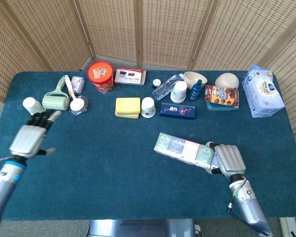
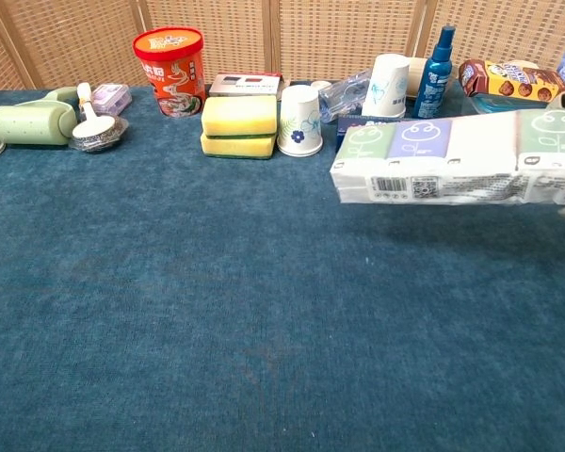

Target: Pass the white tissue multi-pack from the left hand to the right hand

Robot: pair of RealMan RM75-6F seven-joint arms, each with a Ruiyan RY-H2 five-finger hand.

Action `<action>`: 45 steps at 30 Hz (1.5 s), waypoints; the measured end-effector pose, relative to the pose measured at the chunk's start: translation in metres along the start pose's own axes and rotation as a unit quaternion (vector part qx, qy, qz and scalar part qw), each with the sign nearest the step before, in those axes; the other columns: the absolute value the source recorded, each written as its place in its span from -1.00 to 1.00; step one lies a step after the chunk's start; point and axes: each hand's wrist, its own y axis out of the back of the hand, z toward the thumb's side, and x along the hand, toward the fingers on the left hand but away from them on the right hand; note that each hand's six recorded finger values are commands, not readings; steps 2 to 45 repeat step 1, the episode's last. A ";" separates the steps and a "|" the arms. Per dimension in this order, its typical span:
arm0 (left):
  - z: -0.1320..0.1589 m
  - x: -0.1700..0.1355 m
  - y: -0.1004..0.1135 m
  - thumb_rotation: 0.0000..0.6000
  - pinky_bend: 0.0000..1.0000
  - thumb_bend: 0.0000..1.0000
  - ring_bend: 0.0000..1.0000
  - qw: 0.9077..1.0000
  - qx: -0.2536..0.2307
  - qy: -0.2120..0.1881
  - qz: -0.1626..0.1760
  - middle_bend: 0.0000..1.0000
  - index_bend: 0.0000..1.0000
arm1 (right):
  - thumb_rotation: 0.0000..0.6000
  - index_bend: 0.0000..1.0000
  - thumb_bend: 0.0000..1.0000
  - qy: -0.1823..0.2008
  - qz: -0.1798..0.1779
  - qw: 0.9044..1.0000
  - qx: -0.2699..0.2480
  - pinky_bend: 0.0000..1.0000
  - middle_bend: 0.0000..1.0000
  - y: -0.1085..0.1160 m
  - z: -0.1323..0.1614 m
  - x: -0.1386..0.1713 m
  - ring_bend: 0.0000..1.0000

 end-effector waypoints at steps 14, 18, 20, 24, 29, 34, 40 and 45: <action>-0.009 -0.003 0.000 1.00 -0.90 -1.00 -1.00 1.000 0.003 0.005 0.003 -1.00 -1.00 | 1.00 0.17 0.08 0.000 -0.001 1.000 0.000 0.67 0.34 0.000 0.000 0.000 0.25; -0.009 -0.003 0.000 1.00 -0.90 -1.00 -1.00 1.000 0.003 0.005 0.003 -1.00 -1.00 | 1.00 0.17 0.08 0.000 -0.001 1.000 0.000 0.67 0.34 0.000 0.000 0.000 0.25; -0.009 -0.003 0.000 1.00 -0.90 -1.00 -1.00 1.000 0.003 0.005 0.003 -1.00 -1.00 | 1.00 0.17 0.08 0.000 -0.001 1.000 0.000 0.67 0.34 0.000 0.000 0.000 0.25; -0.009 -0.003 0.000 1.00 -0.90 -1.00 -1.00 1.000 0.003 0.005 0.003 -1.00 -1.00 | 1.00 0.17 0.08 0.000 -0.001 1.000 0.000 0.67 0.34 0.000 0.000 0.000 0.25; -0.009 -0.003 0.000 1.00 -0.90 -1.00 -1.00 1.000 0.003 0.005 0.003 -1.00 -1.00 | 1.00 0.17 0.08 0.000 -0.001 1.000 0.000 0.67 0.34 0.000 0.000 0.000 0.25; -0.009 -0.003 0.000 1.00 -0.90 -1.00 -1.00 1.000 0.003 0.005 0.003 -1.00 -1.00 | 1.00 0.17 0.08 0.000 -0.001 1.000 0.000 0.67 0.34 0.000 0.000 0.000 0.25; -0.009 -0.003 0.000 1.00 -0.90 -1.00 -1.00 1.000 0.003 0.005 0.003 -1.00 -1.00 | 1.00 0.17 0.08 0.000 -0.001 1.000 0.000 0.67 0.34 0.000 0.000 0.000 0.25; -0.009 -0.003 0.000 1.00 -0.90 -1.00 -1.00 1.000 0.003 0.005 0.003 -1.00 -1.00 | 1.00 0.17 0.08 0.000 -0.001 1.000 0.000 0.67 0.34 0.000 0.000 0.000 0.25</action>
